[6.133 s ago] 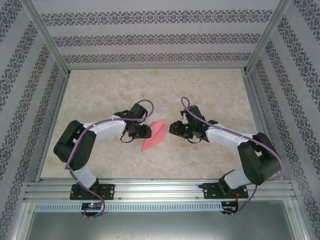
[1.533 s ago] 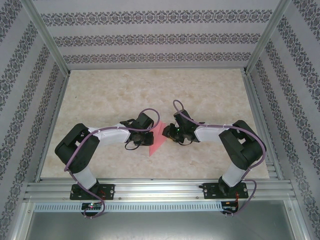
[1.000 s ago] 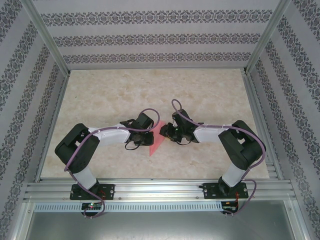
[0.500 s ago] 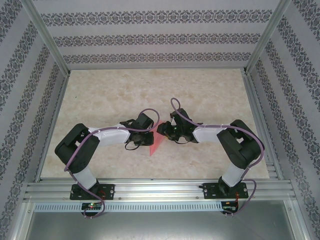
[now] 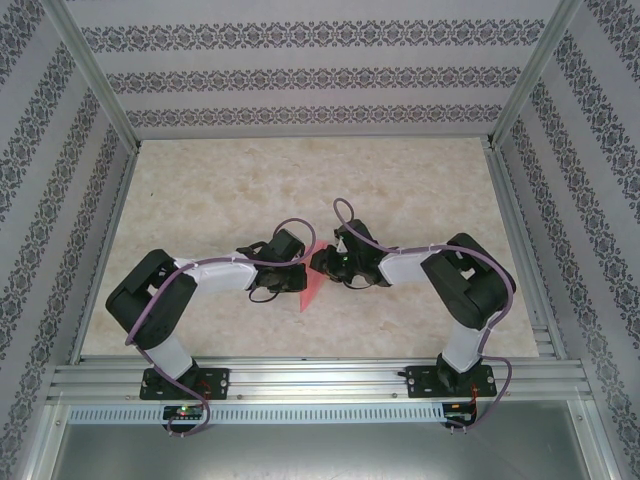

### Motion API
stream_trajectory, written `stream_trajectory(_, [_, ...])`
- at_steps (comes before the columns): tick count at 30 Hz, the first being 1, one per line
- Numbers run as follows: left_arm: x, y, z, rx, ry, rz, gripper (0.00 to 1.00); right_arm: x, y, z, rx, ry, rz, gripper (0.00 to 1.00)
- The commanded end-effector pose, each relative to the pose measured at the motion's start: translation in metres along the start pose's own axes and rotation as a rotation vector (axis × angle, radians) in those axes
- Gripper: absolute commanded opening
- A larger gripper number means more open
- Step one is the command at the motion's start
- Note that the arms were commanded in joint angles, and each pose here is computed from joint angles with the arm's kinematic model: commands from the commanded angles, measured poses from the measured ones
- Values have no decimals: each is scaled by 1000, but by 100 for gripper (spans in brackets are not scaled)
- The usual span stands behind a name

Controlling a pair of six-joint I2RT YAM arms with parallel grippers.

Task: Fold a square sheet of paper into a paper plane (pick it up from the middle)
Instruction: Turn over the paper at the center of the table.

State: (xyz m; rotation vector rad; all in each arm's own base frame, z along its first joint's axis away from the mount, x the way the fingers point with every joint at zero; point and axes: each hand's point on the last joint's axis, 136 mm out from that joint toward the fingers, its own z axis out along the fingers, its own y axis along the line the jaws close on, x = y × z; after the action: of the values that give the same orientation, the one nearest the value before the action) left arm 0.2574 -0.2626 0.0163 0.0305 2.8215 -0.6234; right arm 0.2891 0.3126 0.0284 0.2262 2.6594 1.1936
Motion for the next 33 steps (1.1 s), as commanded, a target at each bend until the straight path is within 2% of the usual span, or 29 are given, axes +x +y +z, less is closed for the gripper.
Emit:
stream_trajectory(1, [12, 8, 5, -8, 22, -33, 13, -6, 24, 3, -83, -14, -49, 29])
stream_trajectory(13, [11, 5, 2, 44, 12, -71, 14, -4, 20, 12, -72, 6, -92, 27])
stream_trajectory(19, [6, -3, -6, 81, -7, -72, 17, -6, 23, 10, -75, 0, -124, 15])
stream_trajectory(23, [-1, -8, -23, 102, -60, -72, 22, -10, 28, 1, -55, -11, -151, 9])
stream_trajectory(25, [-7, -9, -38, 105, -114, -76, 28, -13, 29, -9, -8, -26, -186, 8])
stream_trajectory(28, [-17, -3, -64, 77, -208, -88, 31, -21, 30, -32, 91, -65, -251, 8])
stream_trajectory(33, [-30, 23, -110, -21, -389, -135, 37, -38, 17, -85, 382, -143, -375, 7])
